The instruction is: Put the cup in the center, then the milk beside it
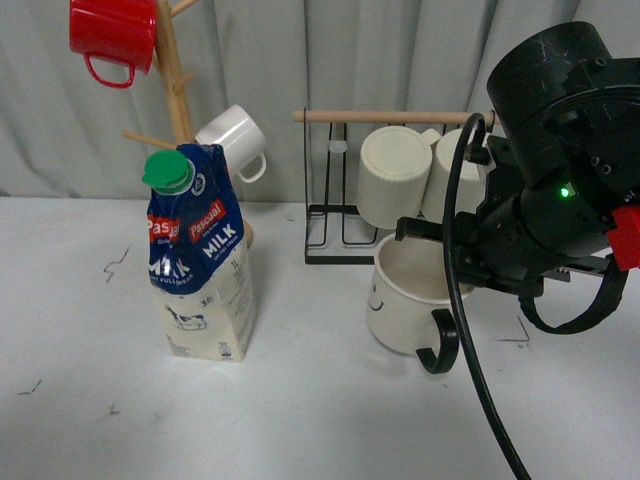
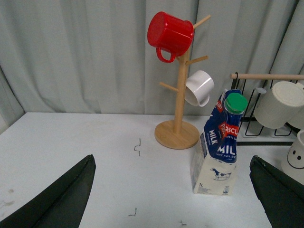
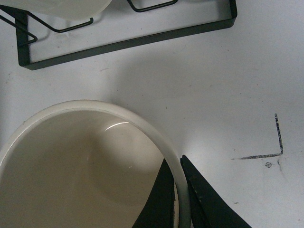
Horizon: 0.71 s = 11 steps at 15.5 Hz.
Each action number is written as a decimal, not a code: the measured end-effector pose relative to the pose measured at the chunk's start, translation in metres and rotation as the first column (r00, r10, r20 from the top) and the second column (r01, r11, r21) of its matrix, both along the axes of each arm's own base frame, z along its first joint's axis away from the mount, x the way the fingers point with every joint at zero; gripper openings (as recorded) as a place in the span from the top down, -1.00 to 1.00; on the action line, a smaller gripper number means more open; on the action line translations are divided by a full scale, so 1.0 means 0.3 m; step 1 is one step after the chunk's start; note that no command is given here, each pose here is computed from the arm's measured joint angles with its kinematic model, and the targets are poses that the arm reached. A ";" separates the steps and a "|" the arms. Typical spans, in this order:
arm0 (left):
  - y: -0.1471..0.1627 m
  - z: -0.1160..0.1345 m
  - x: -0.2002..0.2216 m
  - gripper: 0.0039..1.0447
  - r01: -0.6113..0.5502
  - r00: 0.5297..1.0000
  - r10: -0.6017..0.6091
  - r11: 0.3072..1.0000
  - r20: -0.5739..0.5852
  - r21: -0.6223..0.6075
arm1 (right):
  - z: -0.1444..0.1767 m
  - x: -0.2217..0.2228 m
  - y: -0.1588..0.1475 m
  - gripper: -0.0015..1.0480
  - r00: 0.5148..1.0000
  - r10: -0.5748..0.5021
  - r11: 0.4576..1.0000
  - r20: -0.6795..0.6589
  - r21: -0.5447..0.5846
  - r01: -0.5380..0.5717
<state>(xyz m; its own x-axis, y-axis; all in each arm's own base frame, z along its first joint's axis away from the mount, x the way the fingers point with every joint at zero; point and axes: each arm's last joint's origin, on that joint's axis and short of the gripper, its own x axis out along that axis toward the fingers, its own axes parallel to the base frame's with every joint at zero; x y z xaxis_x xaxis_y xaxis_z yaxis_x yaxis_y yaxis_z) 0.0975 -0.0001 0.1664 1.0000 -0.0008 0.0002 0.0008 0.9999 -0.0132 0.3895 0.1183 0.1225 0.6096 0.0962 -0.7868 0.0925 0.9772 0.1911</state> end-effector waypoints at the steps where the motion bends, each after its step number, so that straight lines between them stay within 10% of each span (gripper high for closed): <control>1: 0.000 0.000 0.000 -0.88 0.000 1.000 0.000 1.000 0.000 0.000 | -0.002 0.000 -0.001 0.93 1.000 0.000 1.000 -0.002 0.000 0.000; 8: 0.000 0.000 0.000 -0.88 0.000 1.000 0.000 1.000 0.000 0.000 | -0.030 -0.007 -0.004 0.93 0.999 -0.001 1.000 -0.053 -0.017 0.000; 11: 0.000 0.000 0.000 -0.88 0.000 1.000 0.000 1.000 0.000 0.000 | -0.023 -0.002 -0.002 0.42 0.999 0.004 1.000 -0.035 -0.008 -0.004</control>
